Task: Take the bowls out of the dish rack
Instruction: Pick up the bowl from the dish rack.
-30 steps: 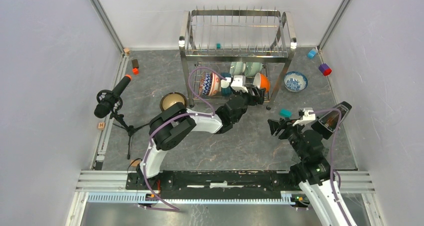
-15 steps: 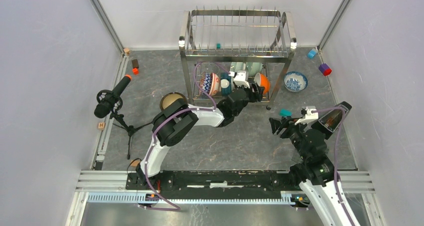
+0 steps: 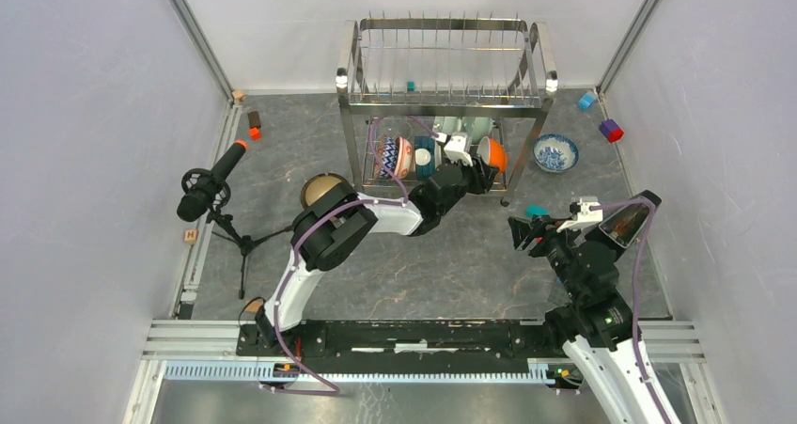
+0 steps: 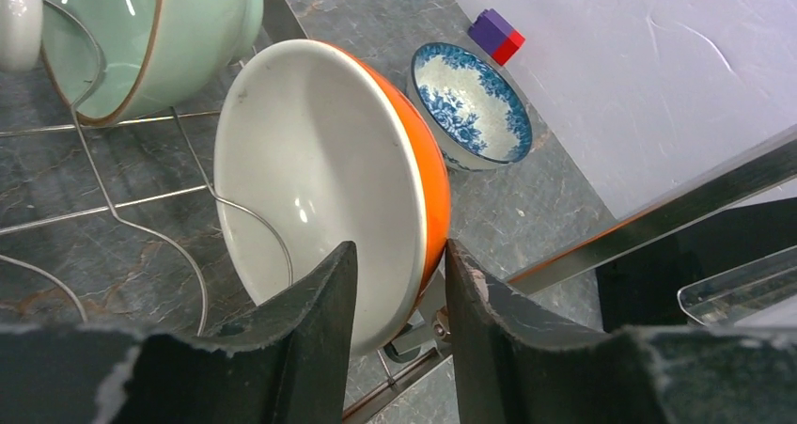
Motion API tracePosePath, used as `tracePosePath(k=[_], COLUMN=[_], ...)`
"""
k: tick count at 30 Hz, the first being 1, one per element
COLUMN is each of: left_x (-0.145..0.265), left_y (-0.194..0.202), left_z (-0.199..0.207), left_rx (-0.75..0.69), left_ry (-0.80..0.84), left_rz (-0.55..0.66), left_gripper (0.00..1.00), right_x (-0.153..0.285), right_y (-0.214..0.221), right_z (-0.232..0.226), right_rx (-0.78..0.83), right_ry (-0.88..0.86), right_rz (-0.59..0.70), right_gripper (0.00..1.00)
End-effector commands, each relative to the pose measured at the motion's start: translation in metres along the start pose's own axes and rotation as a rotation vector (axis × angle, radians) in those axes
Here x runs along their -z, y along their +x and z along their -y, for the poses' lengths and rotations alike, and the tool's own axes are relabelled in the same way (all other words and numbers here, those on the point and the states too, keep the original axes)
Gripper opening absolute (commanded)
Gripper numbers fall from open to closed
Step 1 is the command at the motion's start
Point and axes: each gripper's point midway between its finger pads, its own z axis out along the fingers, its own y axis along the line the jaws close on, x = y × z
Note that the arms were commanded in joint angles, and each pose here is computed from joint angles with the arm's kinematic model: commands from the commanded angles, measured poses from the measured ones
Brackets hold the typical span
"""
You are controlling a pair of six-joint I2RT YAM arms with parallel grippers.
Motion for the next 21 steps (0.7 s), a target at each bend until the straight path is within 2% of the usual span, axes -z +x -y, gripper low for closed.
tracePosePath(k=[1, 4, 17, 21], left_x=[-0.008, -0.009, -0.006, -0.005], left_y=[-0.013, -0.013, -0.034, -0.041], left_z=[0.007, 0.009, 0.008, 0.009], left_rx=[0.048, 0.057, 0.087, 0.108], left_ry=[0.047, 0.073, 0.142, 0.179], left_rz=[0.038, 0.039, 0.098, 0.118], left_gripper=[0.44, 0.4, 0.03, 0.02], right_x=[-0.001, -0.001, -0.004, -0.004], right_y=[-0.013, -0.012, -0.004, -0.003], right_z=[-0.002, -0.001, 0.004, 0.005], right_rx=[0.02, 0.025, 0.03, 0.032], right_ry=[0.0, 0.003, 0.019, 0.025], right_rz=[0.04, 0.037, 0.025, 0.023], right_gripper=[0.66, 0.66, 0.65, 0.65])
